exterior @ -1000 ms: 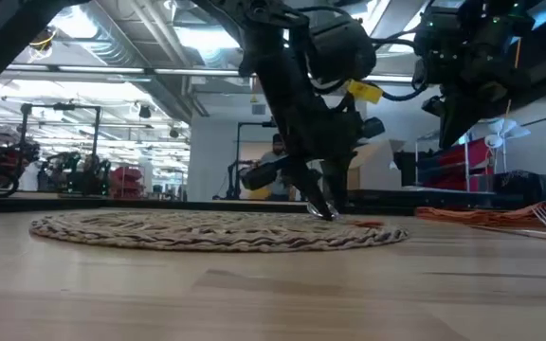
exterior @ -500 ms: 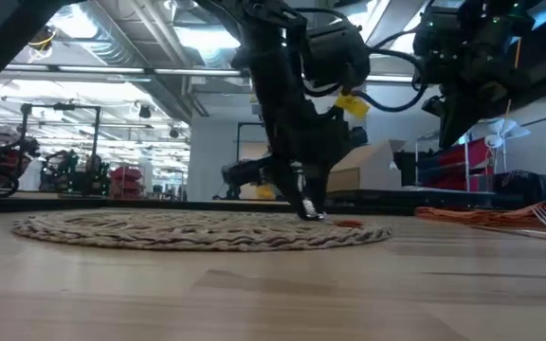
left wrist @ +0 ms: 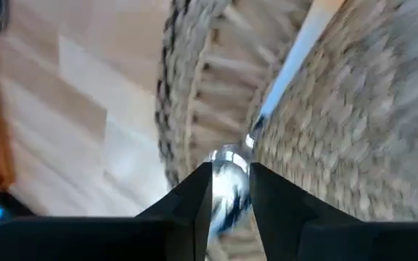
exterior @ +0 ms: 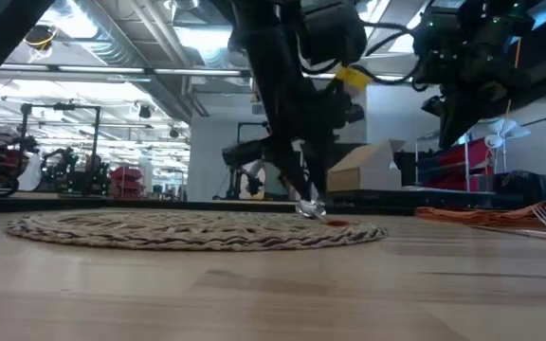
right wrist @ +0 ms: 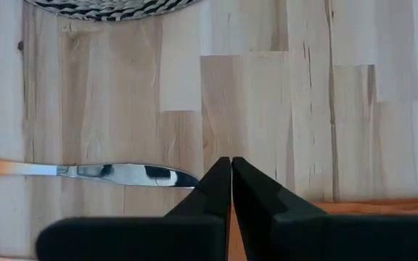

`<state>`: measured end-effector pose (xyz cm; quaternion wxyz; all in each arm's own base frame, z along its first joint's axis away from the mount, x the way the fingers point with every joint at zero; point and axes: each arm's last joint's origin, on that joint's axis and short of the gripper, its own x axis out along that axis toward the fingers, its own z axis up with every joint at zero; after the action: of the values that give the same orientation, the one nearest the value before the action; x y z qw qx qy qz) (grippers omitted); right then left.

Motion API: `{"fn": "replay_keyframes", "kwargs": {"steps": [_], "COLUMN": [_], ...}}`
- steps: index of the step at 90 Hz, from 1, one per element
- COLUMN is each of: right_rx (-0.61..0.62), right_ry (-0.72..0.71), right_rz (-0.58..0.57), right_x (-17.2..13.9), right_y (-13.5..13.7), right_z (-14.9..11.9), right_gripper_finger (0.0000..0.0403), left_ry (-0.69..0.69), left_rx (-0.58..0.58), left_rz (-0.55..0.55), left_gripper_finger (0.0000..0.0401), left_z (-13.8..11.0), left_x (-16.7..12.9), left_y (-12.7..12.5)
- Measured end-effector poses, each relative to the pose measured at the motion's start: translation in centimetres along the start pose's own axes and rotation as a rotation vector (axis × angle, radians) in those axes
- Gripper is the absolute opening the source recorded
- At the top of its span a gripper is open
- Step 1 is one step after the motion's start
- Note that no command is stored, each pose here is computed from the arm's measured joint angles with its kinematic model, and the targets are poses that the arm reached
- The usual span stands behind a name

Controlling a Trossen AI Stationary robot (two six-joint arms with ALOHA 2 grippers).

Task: Set table place
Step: Adjust the brown woven placemat to the center of the table

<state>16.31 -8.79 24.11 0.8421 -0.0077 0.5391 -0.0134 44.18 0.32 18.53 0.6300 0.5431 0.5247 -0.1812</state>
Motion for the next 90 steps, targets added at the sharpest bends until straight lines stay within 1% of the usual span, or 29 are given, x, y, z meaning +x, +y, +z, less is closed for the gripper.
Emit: {"fn": "replay_keyframes", "kwargs": {"steps": [7, 12, 18, 26, 34, 41, 47, 53, 59, 71, 83, 90], "right_rx": [0.000, 0.000, 0.000, 0.000, 0.000, -0.002, -0.001, -0.002, -0.002, -0.003, -0.003, -0.004], "right_ry": [0.000, 0.001, 0.000, -0.001, 0.000, 0.001, 0.001, 0.000, 0.000, 0.000, 0.000, 0.000], "right_rz": [0.000, 0.000, 0.000, 0.000, 0.000, 0.000, 0.000, 0.000, 0.000, 0.000, 0.000, 0.000], "right_x": [0.0, 0.0, 0.0, 0.0, 0.0, 0.0, 0.0, 0.0, 0.0, 0.0, 0.0, 0.0], "right_y": [0.0, 0.0, 0.0, 0.0, 0.0, 0.0, 0.0, 0.0, 0.0, 0.0, 0.0, 0.0], "right_z": [0.0, 0.0, 0.0, 0.0, 0.0, 0.0, 0.0, 0.0, 0.0, 0.0, 0.0, 0.0], "right_gripper_finger": [0.0001, 0.0001, 0.0001, 0.0001, 0.0001, 0.0001, 0.0001, 0.0001, 0.0001, 0.0001, 0.0001, 0.0001], "left_ry": [0.027, 0.082, 0.186, 0.330, 0.411, 0.456, 0.466, 0.433, 0.400, 0.379, 0.431, 0.434], "left_rx": [-0.035, -0.062, -0.097, -0.192, -0.275, -0.355, -0.438, -0.547, -0.622, -0.680, -0.704, -0.723], "left_rz": [0.001, 0.007, 0.013, 0.035, -0.028, -0.110, -0.208, -0.313, -0.376, -0.375, -0.408, -0.403], "left_gripper_finger": [0.0077, 0.0076, 0.0069, 0.0046, 0.0013, 0.0005, 0.0002, 0.0001, 0.0000, 0.0000, 0.0000, 0.0000], "left_z": [-0.4, -0.7, -0.9, -1.2, -1.5, -1.6, -1.7, -1.7, -1.8, -2.1, -2.7, -2.9], "left_x": [-0.8, -1.2, -1.5, -1.8, -2.3, -2.8, -3.2, -3.5, -3.7, -4.1, -3.1, -2.4], "left_y": [0.1, 0.0, -0.4, -1.1, -2.4, -3.6, -4.5, -5.1, -5.6, -6.9, -9.0, -10.0]}}
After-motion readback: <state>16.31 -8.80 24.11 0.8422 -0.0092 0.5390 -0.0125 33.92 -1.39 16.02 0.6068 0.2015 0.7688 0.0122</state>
